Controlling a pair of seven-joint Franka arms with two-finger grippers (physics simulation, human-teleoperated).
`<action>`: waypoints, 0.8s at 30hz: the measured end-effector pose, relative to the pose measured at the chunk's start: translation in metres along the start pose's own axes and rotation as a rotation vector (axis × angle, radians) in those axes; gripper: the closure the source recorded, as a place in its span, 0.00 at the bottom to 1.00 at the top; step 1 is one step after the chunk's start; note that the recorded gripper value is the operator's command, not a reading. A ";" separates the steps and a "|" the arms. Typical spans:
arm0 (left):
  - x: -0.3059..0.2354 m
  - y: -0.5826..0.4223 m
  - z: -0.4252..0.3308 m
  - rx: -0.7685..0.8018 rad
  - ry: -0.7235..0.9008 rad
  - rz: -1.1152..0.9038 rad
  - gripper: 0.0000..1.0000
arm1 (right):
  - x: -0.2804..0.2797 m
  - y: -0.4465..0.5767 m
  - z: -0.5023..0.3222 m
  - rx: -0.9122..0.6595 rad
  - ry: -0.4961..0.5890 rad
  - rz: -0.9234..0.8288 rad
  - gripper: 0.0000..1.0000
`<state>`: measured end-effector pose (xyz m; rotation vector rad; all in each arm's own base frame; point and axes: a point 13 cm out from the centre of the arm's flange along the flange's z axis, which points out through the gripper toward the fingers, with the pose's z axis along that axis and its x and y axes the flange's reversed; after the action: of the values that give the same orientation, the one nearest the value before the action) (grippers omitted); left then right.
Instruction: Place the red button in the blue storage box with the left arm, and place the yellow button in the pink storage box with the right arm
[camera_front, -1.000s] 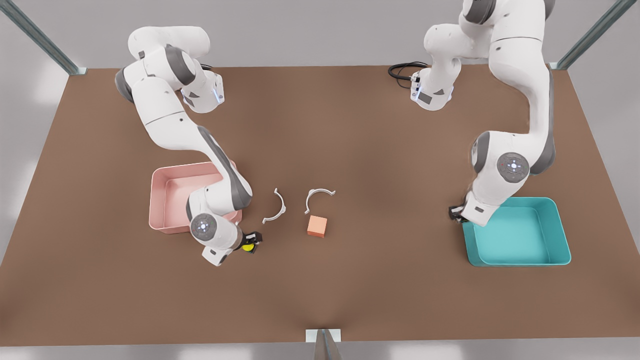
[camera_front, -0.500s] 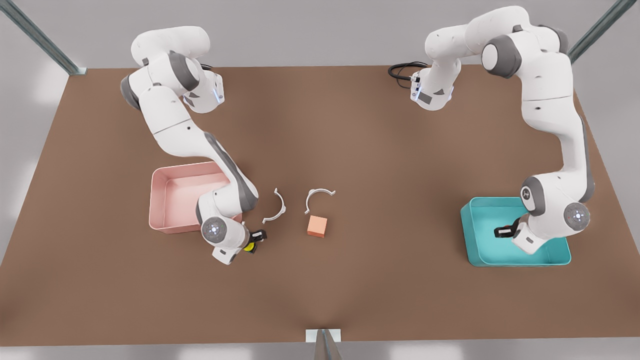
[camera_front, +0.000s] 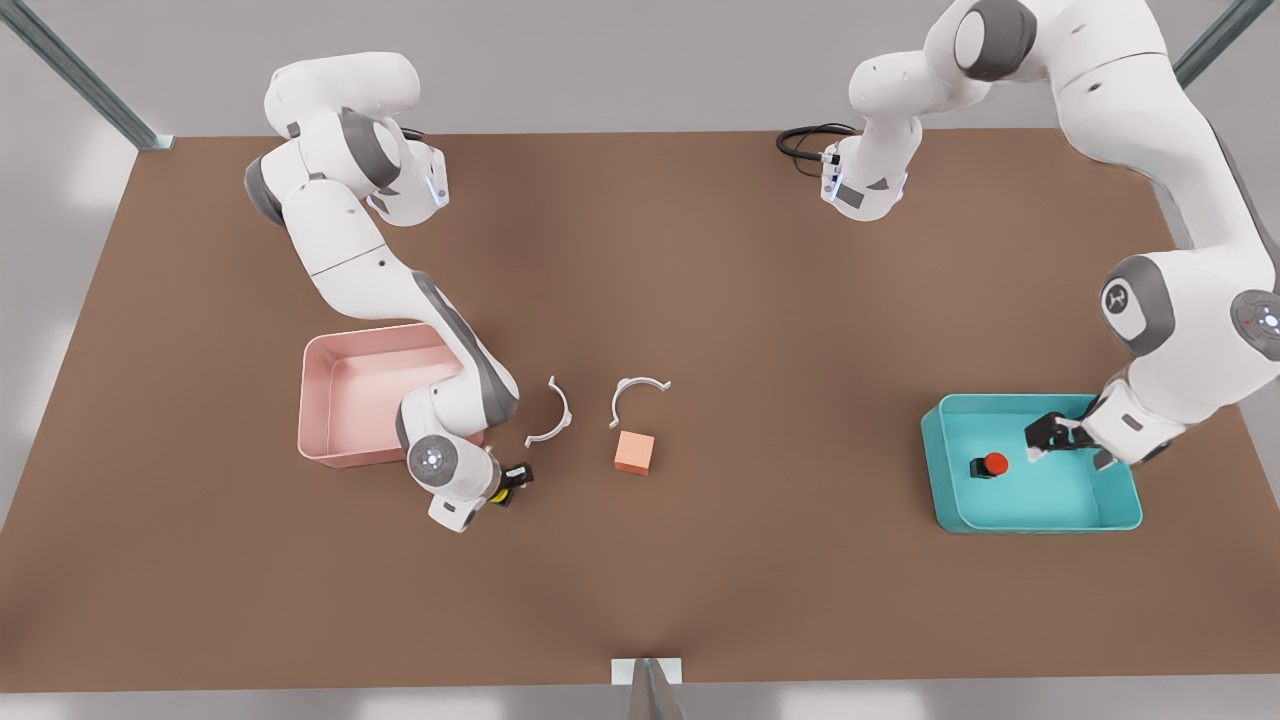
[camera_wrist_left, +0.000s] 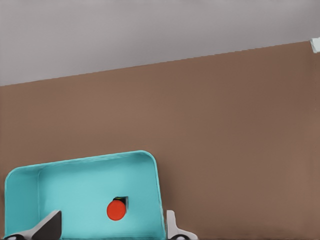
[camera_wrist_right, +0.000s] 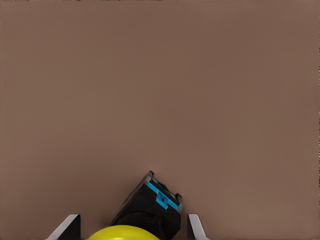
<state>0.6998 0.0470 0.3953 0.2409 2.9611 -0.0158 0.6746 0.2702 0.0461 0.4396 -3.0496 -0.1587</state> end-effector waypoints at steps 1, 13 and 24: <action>0.002 -0.016 -0.022 0.006 -0.008 0.010 0.00 | 0.000 0.000 0.000 0.001 -0.002 -0.003 0.19; 0.022 -0.103 -0.050 -0.039 0.111 0.019 0.00 | -0.005 0.002 -0.008 0.005 -0.017 -0.020 0.44; 0.027 -0.102 -0.042 -0.047 0.145 -0.066 0.00 | 0.013 -0.019 -0.197 0.072 -0.160 0.000 0.52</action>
<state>0.6494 -0.0487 0.4321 0.1440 3.1076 0.0655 0.6815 0.2296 0.2407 0.4530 -3.2210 -0.0875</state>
